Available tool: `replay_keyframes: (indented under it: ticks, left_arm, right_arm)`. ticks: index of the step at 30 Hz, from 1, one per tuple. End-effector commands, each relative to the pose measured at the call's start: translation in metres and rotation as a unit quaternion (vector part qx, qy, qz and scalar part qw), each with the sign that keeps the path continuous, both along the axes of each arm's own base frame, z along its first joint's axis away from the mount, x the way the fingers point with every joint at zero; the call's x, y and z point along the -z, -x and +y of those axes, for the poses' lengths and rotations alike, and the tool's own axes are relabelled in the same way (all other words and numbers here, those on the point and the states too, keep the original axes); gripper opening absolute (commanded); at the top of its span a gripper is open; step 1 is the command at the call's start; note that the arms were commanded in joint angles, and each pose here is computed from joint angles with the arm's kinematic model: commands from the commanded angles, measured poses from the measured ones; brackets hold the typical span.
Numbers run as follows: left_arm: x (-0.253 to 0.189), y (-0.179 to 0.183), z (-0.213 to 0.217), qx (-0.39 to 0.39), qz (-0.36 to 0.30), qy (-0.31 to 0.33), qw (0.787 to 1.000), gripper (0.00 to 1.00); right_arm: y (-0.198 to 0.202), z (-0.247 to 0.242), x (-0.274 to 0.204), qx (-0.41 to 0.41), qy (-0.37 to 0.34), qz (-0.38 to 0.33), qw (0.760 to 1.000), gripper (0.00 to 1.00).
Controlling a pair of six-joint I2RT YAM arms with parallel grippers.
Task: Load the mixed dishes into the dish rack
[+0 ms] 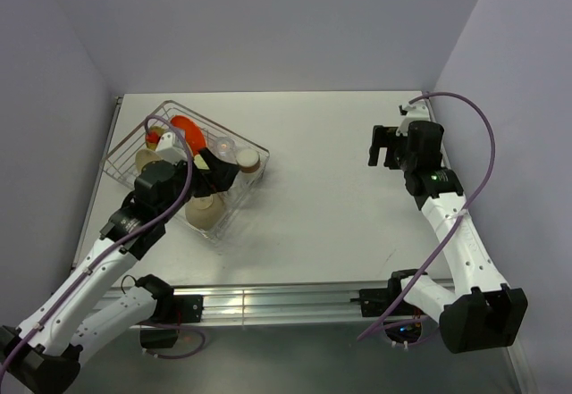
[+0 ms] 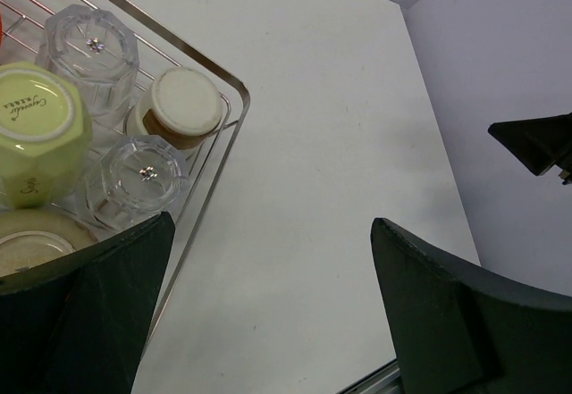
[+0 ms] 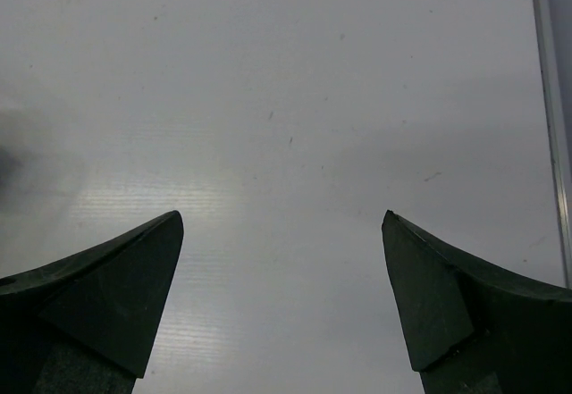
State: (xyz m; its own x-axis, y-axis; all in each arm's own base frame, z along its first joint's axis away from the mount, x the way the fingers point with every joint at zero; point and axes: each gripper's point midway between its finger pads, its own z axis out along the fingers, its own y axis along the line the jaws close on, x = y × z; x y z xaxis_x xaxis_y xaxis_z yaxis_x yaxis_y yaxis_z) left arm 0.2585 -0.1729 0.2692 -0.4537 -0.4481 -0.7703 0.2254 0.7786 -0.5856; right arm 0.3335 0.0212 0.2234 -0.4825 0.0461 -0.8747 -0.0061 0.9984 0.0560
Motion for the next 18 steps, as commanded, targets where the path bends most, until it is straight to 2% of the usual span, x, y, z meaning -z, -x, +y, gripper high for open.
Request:
replay_keyframes:
  ticks: [1,18]
  left_arm:
    - [-0.024,-0.006,-0.008,0.018,-0.044,0.008,0.999,0.99]
    - [-0.008,0.002,-0.001,0.012,-0.051,0.017,0.998,0.99]
  right_arm:
    - [-0.005,-0.017,-0.024,0.035,0.021,-0.052,0.998,1.0]
    - [-0.01,-0.028,-0.021,0.064,0.036,-0.046,0.996,1.0]
